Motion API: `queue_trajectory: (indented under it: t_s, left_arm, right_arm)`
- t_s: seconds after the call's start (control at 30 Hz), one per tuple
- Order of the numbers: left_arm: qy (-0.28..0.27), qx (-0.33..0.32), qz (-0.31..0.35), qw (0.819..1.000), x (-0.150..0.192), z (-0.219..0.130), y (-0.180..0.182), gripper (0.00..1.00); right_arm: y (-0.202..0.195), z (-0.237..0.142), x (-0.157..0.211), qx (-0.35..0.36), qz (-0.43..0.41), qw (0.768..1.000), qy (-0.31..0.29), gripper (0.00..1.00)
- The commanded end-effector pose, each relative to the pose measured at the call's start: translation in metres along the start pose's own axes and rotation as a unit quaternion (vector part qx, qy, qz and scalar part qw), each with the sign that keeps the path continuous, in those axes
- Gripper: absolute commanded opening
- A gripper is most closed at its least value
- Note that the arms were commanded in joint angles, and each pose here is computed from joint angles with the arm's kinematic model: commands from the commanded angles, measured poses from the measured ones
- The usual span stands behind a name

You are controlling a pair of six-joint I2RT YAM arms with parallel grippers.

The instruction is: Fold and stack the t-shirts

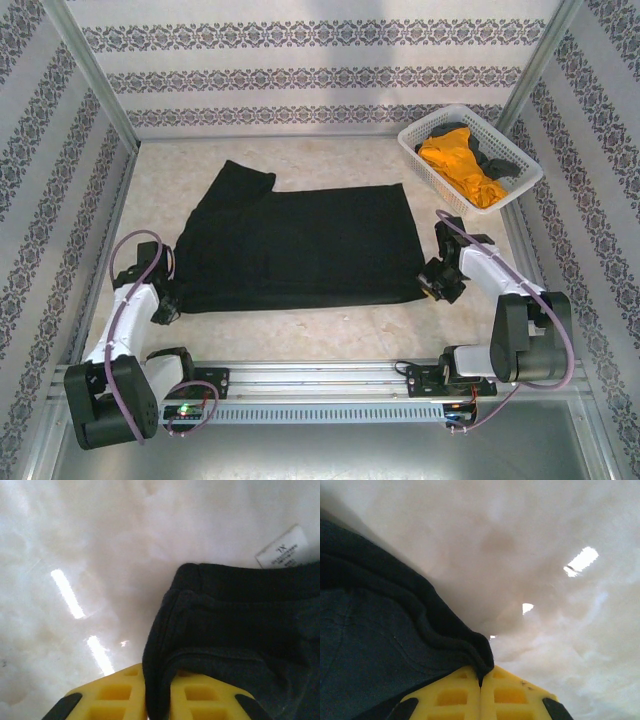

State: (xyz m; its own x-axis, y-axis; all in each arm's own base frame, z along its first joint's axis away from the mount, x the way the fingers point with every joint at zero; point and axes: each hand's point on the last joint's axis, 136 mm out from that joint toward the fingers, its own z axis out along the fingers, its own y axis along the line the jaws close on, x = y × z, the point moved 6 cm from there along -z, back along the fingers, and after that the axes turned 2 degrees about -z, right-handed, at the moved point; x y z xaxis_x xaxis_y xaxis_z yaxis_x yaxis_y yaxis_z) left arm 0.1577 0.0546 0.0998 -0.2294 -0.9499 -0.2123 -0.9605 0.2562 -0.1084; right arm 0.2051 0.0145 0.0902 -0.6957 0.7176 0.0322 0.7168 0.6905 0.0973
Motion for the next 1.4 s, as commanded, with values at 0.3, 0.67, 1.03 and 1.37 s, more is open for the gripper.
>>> queue_trajectory:
  t_s: [0.3, 0.67, 1.03, 1.37]
  left_arm:
    - [-0.064, -0.002, -0.059, 0.996, -0.020, -0.047, 0.004, 0.55]
    - [0.063, 0.221, 0.100, 0.968, -0.015, -0.030, -0.123, 0.53]
    - [0.086, 0.235, 0.213, 0.945, -0.004, 0.004, -0.168, 0.43]
    - [0.112, 0.211, 0.205, 0.949, 0.005, 0.032, -0.172, 0.34]
  right_arm:
    - [-0.017, -0.040, -0.006, 0.020, 0.021, 0.995, -0.092, 0.52]
    - [0.054, -0.031, -0.021, -0.110, -0.095, 0.985, -0.093, 0.30]
    - [0.056, -0.002, -0.044, -0.056, -0.094, 0.993, -0.045, 0.33]
    - [0.051, 0.016, -0.059, -0.017, -0.063, 0.998, -0.020, 0.08]
